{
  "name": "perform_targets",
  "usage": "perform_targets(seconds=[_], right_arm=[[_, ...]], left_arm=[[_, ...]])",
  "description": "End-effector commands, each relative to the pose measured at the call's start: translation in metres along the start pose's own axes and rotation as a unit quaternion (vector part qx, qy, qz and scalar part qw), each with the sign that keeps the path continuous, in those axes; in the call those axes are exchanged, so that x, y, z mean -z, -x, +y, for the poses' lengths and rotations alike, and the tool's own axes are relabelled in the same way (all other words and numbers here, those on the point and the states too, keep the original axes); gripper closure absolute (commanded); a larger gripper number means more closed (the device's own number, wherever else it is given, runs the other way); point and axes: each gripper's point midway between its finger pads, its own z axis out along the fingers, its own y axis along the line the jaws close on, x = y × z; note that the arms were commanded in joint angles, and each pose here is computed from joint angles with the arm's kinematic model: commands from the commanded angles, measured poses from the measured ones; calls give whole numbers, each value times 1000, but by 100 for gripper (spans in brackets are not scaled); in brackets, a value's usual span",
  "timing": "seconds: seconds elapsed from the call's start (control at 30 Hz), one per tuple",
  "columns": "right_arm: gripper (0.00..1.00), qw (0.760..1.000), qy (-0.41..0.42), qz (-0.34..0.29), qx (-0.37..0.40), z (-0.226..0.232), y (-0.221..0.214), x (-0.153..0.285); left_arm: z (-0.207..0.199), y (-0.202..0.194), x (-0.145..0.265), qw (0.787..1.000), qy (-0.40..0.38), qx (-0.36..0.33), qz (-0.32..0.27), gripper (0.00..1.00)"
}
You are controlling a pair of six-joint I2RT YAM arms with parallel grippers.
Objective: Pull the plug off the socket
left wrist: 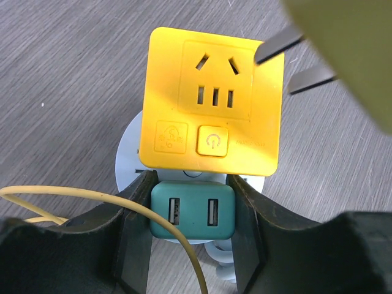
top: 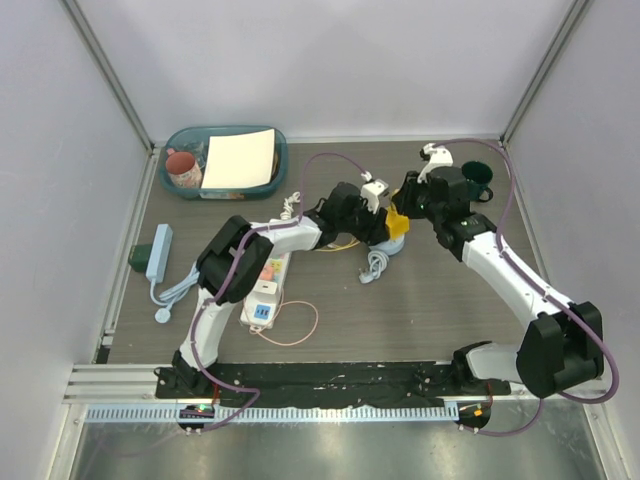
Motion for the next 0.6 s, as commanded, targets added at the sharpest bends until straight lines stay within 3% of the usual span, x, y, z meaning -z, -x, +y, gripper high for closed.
perform_targets(seconds=[0.0,0.2,0.33,0.57], right_arm=[[99,998,-11,-48,-31,4,42,11],[99,985,-153,-54,-65,-53,53,39],[99,973,-210,15,-89,-85,14,29],[89,968,-207,93,-104,-92,-51,4]], left_arm=[[44,-120,11,979,84,81,168,68],[41,-122,17,978,77,78,177,69],[35,-121,31,978,75,69,181,68],[27,-105,50,981,84,71,158,64]])
